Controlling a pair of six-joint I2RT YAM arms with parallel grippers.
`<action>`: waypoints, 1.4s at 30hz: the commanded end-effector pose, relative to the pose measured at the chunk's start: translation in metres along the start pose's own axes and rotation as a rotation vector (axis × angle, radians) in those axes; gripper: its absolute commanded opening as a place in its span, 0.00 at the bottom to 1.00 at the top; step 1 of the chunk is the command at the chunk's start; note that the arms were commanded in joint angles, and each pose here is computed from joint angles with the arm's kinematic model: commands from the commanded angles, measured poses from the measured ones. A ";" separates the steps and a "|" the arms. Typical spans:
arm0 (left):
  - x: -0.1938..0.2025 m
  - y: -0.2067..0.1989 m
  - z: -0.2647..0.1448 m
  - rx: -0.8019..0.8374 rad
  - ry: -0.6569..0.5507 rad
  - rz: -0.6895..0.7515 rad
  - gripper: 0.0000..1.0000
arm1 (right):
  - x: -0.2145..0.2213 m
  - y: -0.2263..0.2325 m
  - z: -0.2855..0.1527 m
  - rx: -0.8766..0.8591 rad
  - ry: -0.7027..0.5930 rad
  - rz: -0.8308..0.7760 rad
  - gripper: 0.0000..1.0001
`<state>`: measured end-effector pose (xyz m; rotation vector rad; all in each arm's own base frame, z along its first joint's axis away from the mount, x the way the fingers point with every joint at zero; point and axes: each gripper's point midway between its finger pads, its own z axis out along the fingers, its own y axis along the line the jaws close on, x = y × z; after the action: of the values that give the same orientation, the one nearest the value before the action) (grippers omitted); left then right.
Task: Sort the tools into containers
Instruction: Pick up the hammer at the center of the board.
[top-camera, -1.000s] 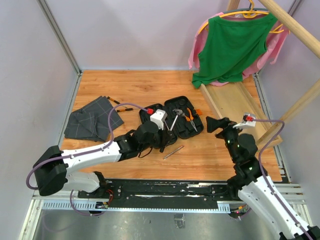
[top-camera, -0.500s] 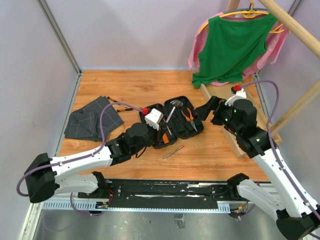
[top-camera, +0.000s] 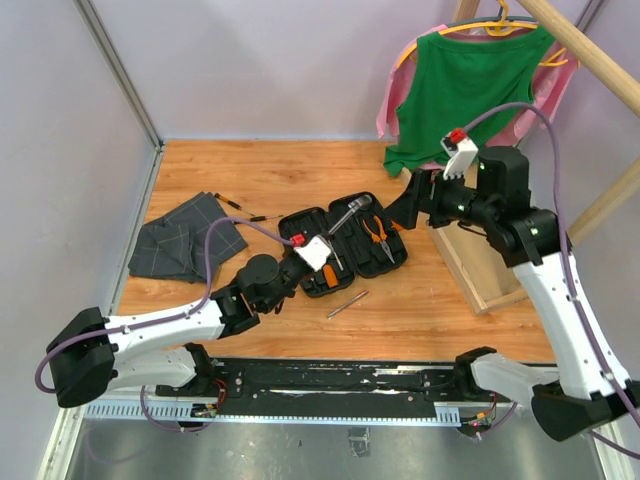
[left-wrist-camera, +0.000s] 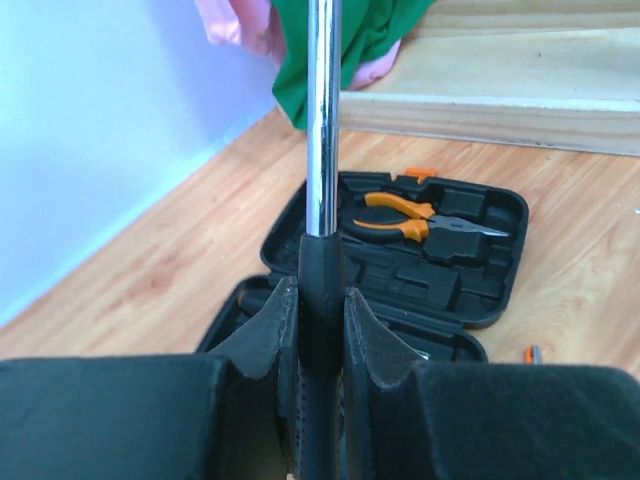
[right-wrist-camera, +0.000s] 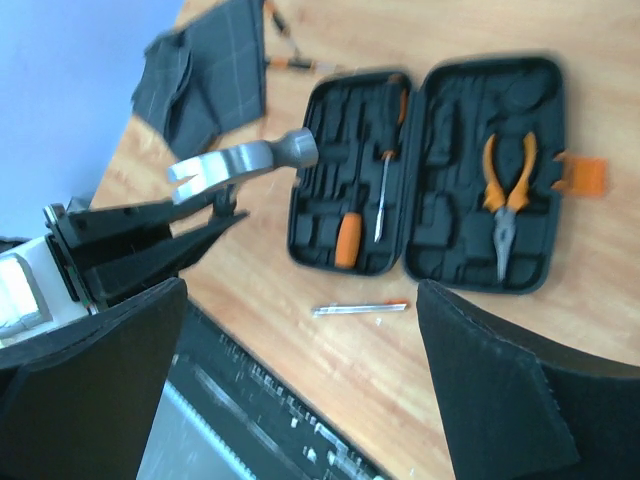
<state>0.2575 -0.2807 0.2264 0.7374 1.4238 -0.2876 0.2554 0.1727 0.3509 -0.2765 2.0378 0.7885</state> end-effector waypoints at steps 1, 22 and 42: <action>-0.048 0.008 -0.005 -0.002 -0.241 0.192 0.00 | 0.045 0.014 -0.002 -0.174 0.243 0.078 0.98; -0.049 -0.020 -0.022 0.003 -0.554 0.906 0.00 | 0.065 0.035 0.007 -0.293 0.234 -0.278 0.83; -0.047 -0.036 -0.021 0.087 -0.580 0.983 0.00 | 0.116 0.041 0.029 -0.330 0.461 -0.596 0.59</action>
<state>0.2183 -0.3032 0.2220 1.3126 0.4921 0.1930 0.2003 0.2351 0.2615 -1.1901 2.0676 0.7299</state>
